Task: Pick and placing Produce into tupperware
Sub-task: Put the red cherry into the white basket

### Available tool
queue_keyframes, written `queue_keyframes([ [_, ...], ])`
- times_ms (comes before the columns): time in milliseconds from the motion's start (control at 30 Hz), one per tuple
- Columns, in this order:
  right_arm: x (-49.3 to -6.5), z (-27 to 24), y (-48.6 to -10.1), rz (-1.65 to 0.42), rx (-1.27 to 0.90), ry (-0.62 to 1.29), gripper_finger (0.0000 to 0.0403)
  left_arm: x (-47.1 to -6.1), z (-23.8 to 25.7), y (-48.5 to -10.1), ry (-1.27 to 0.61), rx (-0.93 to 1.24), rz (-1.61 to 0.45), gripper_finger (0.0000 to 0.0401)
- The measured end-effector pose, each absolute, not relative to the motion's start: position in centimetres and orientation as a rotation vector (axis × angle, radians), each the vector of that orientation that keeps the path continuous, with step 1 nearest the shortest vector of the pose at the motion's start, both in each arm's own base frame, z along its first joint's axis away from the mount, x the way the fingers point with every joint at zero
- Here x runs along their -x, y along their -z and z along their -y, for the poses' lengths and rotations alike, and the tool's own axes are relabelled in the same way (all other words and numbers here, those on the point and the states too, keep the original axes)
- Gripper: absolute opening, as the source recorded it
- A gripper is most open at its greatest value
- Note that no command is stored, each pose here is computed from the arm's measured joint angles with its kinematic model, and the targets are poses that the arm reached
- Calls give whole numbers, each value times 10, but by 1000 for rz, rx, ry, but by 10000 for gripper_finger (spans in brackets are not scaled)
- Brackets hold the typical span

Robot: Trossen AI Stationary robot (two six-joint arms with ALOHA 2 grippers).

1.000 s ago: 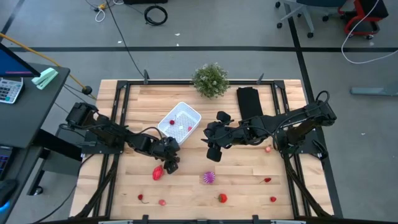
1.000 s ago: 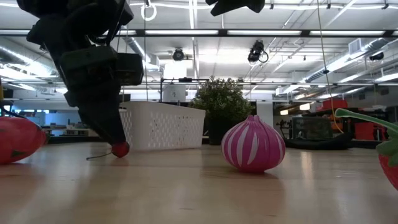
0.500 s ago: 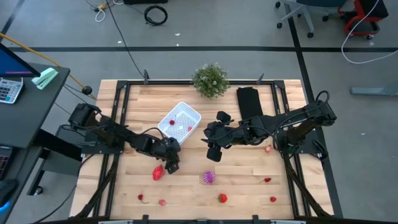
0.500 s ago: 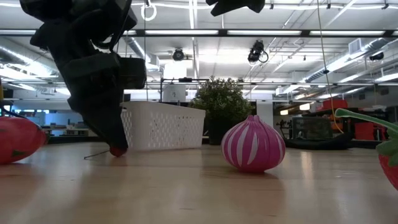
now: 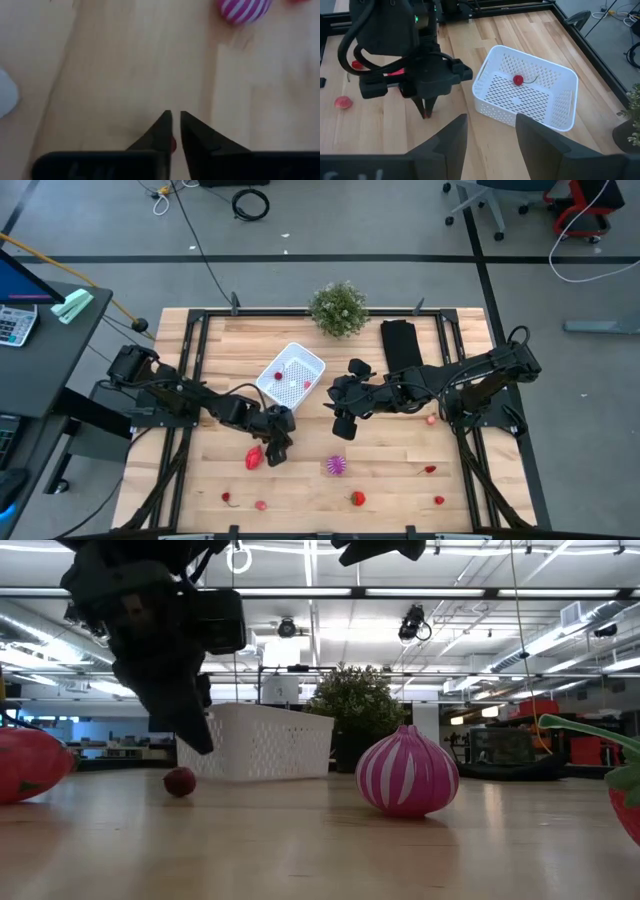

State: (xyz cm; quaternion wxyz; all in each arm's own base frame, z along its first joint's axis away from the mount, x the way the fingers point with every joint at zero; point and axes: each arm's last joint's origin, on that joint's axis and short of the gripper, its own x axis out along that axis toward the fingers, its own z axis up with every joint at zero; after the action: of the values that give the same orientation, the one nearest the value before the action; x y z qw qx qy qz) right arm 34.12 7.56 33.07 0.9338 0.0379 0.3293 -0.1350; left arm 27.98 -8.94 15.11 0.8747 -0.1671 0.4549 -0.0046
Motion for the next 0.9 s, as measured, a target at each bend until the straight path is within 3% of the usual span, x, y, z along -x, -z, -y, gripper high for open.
queue_keyframes([
  [267, -341, -76, -331, -673, -77, 276, 176, -268, 103, -147, 159, 71, -1014, 143],
  [467, -341, -75, -331, -673, -78, 276, 176, -268, 104, -147, 80, -3, -982, 197],
  [667, -341, -75, -331, -673, -78, 276, 176, -268, 103, -147, 63, -9, -977, 212],
  [900, -341, -75, -331, -673, -78, 277, 176, -271, 107, -142, 44, 34, -979, 199],
])
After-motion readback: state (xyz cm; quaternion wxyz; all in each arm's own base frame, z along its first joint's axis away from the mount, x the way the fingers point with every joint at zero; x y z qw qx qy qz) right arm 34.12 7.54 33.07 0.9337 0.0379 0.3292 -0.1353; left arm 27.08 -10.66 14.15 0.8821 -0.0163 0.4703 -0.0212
